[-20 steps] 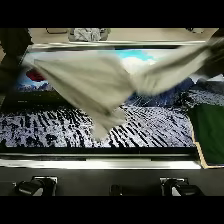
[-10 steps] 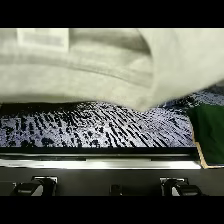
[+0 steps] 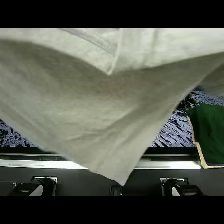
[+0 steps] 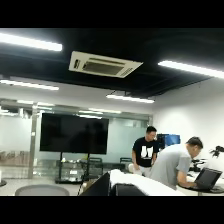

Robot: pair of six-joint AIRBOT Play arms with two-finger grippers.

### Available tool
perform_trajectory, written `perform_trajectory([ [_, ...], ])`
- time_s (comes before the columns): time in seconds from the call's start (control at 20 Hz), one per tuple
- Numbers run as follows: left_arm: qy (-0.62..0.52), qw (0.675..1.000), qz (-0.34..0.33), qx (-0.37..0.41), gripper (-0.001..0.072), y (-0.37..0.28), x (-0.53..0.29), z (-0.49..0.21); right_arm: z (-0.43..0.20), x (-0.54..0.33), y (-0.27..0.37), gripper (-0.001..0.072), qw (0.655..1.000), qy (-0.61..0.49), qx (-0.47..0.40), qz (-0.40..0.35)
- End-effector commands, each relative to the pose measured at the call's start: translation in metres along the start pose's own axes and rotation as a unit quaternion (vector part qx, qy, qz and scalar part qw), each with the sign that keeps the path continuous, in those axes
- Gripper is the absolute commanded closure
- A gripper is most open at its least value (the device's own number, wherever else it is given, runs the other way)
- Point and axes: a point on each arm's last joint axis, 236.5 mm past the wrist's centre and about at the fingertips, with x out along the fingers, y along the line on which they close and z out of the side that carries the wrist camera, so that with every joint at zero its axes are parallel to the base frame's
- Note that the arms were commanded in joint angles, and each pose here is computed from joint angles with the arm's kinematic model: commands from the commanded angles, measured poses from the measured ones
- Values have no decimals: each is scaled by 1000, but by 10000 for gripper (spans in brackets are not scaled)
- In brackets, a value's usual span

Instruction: Fold the shirts.

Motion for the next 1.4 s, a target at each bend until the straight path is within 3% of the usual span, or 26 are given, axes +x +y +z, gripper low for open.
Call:
perform_trajectory([
  [0.0,24,999,24,-13,684,32,57,-64,-73,57,12,677,987,145,59,40],
  [0.35,264,962,44,-59,682,76,135,-376,-263,256,46,677,917,347,178,81],
  [0.5,410,910,3,-64,682,46,107,-515,-352,287,81,677,868,438,202,115],
  [0.65,561,822,-49,-84,681,0,41,-610,-412,277,106,677,818,521,193,153],
  [0.75,638,760,-70,-100,639,-21,-4,-640,-425,273,111,677,807,538,177,168],
  [0.85,689,712,-79,-107,178,-23,-37,-645,-424,270,111,677,807,539,169,174],
  [0.9,720,682,-62,-112,112,-12,-57,-642,-424,267,111,677,805,542,160,181],
  [1.1,855,495,34,-151,113,51,-172,-613,-430,237,115,676,776,574,92,243],
  [1.2,858,473,61,-193,113,61,-207,-596,-435,222,113,676,758,596,72,255],
  [1.35,828,481,131,-256,113,53,-280,-585,-436,212,113,676,746,604,55,273],
])
